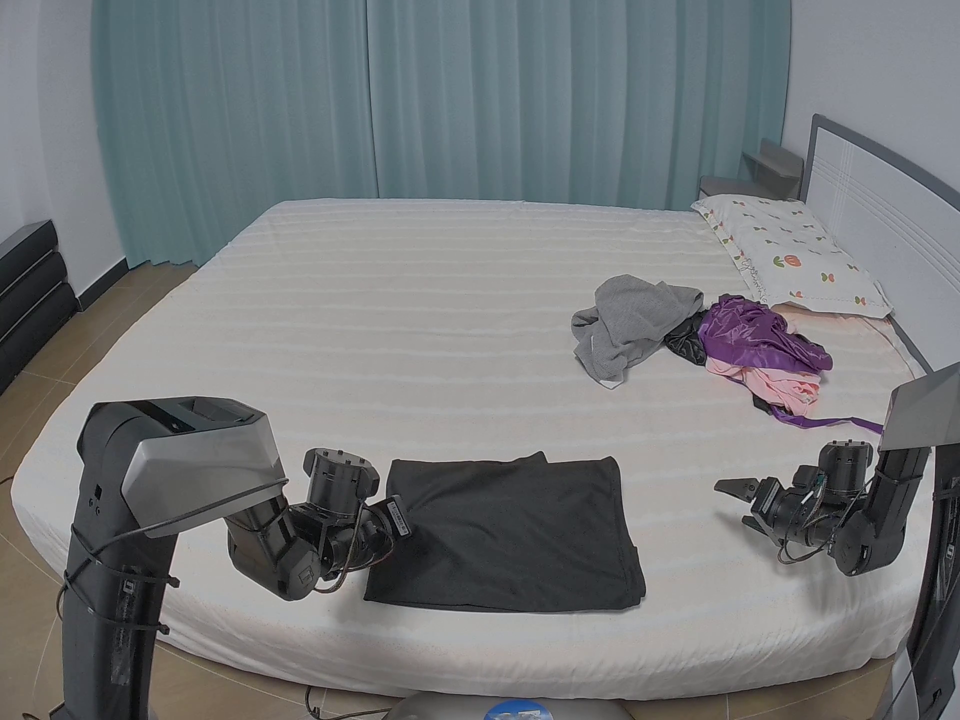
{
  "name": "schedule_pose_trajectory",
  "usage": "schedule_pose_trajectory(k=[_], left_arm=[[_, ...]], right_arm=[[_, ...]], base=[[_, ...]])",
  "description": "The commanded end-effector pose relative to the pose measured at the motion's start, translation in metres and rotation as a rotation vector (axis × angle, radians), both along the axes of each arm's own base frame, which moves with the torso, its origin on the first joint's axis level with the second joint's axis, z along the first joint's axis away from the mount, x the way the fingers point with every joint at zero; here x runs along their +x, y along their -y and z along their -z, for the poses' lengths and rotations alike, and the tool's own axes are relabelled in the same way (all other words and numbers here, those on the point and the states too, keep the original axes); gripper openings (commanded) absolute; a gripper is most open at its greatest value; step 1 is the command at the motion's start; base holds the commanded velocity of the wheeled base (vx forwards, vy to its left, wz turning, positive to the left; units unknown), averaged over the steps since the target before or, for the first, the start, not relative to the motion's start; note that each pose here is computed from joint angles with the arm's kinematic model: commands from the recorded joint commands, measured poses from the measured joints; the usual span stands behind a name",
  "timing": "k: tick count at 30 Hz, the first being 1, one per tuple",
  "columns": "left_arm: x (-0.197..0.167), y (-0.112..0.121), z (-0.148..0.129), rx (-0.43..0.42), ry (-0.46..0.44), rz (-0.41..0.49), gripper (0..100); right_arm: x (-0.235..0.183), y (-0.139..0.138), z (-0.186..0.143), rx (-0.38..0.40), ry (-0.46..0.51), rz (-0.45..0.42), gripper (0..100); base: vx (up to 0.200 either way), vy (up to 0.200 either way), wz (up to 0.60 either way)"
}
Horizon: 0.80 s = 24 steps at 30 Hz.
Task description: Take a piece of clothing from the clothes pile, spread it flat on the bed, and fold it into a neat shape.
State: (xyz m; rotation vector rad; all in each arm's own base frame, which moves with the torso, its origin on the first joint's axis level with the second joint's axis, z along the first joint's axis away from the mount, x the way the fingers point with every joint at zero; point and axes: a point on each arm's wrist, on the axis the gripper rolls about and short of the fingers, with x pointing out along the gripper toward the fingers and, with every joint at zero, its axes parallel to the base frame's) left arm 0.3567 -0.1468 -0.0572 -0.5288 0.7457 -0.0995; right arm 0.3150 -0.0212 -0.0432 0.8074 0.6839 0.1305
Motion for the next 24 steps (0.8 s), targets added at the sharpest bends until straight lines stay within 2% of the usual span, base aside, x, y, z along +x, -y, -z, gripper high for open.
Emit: schedule_pose_trajectory(k=[1,17,24], left_arm=[[-0.0023,-0.0015,-0.0057,-0.020,-0.001,-0.018,0],[-0.0051,-0.0057,-0.0104,-0.047,-0.008,-0.045,0],[-0.0027,-0.0060,-0.0107,-0.050,-0.001,-0.048,0]], right_arm=[[0.0001,0.0000,-0.0001,0.001,0.000,0.000,100],[-0.0011,0.0000,0.0009,-0.006,-0.003,-0.001,100],[-0.0012,0.0000,0.0014,-0.007,-0.004,-0.002,100]], base=[[0.000,0.000,0.00],[0.000,0.000,0.00],[-0.171,0.000,0.00]])
